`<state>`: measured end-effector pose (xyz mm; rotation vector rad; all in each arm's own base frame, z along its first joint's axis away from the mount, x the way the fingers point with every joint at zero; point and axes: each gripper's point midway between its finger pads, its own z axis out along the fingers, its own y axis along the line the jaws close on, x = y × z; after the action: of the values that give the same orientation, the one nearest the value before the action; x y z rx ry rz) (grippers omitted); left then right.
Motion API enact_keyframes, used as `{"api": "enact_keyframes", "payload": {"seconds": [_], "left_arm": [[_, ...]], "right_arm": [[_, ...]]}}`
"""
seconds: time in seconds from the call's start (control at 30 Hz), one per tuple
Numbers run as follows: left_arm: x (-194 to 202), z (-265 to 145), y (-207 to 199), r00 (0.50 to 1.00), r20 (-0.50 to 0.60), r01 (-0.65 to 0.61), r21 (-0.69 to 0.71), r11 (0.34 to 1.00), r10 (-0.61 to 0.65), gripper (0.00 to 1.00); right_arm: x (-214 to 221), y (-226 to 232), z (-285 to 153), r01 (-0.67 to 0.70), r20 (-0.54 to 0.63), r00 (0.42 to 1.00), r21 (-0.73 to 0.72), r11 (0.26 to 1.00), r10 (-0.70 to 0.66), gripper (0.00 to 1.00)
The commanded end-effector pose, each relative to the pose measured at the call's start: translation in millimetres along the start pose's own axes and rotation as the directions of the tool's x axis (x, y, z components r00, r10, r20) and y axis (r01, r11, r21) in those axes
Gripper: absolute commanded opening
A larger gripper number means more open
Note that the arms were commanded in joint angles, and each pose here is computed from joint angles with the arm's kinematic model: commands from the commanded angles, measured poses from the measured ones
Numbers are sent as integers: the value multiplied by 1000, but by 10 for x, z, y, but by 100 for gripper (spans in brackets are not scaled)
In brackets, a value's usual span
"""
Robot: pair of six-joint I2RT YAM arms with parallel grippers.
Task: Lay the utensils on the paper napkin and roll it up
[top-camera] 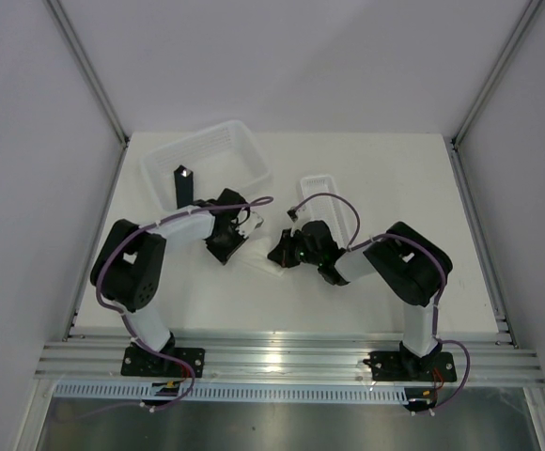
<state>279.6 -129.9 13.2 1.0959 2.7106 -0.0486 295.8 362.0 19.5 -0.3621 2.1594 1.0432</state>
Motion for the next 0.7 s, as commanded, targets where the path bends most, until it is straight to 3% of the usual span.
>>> {"api": "enact_keyframes", "payload": {"seconds": [0.0,0.13,0.3,0.47,0.67], "left_arm": [[-6,-129,131,1000,16,2,-35,999,-2,22],[-210,-379,-79,990,141,-36,43,998,30,23],[-480,-568,-263,963,237,-137,21,990,128,24],[-656,-336,-287,976,198,-108,54,993,95,22],[-511,-79,-80,992,107,-73,16,997,71,20]], "right_arm": [[576,-355,-160,4,-173,985,139,990,21,0],[569,-321,-165,9,-174,985,130,991,14,0],[573,-295,-155,14,-176,984,125,992,8,0],[549,-298,-169,23,-172,985,130,991,0,0],[569,-315,-178,29,-175,985,137,990,-4,0]]}}
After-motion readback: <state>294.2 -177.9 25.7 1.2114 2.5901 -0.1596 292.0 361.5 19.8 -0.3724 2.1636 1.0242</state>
